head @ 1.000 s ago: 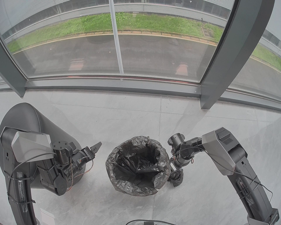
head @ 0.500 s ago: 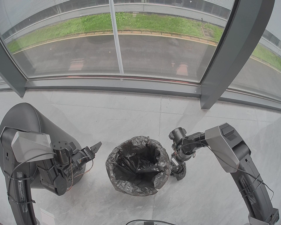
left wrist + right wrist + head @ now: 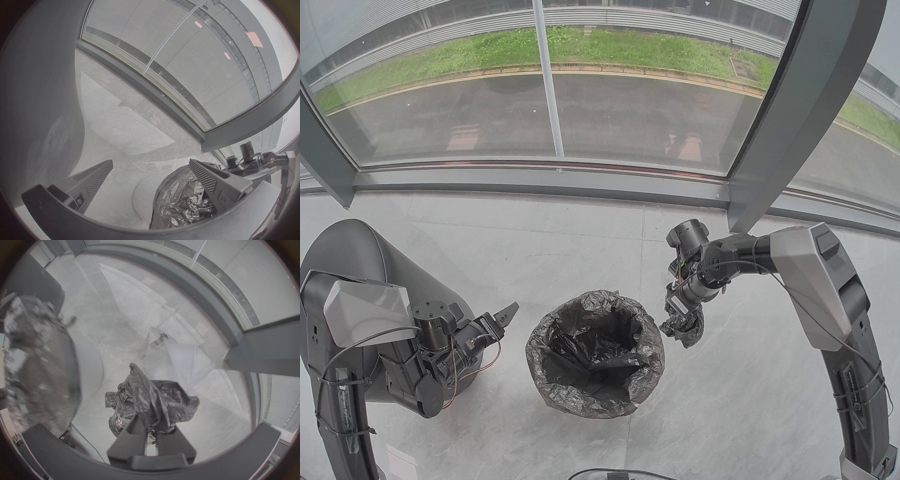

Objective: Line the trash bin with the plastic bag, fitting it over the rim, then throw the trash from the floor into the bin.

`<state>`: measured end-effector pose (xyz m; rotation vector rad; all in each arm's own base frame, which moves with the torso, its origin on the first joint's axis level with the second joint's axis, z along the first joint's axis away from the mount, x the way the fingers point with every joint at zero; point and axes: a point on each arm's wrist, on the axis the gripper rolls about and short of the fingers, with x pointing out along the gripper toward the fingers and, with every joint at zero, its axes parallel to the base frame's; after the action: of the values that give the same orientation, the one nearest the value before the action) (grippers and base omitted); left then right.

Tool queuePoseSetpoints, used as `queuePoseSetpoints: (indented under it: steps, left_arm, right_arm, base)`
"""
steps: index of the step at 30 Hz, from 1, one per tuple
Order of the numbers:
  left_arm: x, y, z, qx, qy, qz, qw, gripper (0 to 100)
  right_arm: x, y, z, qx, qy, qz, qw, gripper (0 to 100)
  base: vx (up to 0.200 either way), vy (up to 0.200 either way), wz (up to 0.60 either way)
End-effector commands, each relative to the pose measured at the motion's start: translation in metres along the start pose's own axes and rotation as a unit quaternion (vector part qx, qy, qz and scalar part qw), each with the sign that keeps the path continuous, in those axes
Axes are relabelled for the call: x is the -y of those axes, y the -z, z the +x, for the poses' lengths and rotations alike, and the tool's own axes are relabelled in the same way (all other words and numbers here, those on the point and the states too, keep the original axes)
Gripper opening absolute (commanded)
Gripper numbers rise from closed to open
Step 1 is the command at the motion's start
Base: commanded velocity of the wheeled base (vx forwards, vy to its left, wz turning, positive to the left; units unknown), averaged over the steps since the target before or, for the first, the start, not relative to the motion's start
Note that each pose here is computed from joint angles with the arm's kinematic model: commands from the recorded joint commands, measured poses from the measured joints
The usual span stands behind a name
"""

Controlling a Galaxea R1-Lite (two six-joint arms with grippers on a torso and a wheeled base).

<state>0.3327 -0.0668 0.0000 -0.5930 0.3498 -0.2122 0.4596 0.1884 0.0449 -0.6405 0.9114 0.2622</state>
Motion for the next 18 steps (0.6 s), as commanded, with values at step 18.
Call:
queuePoseSetpoints:
  steps: [18]
  left_arm:
    - [0.005,0.007,-0.003,-0.010,-0.001,0.004,0.9999,100]
  right_arm:
    - [-0.016,-0.046,-0.212,0.149,0.042,-0.051,0.9866,0]
  base:
    - [0.000,0.000,0.00]
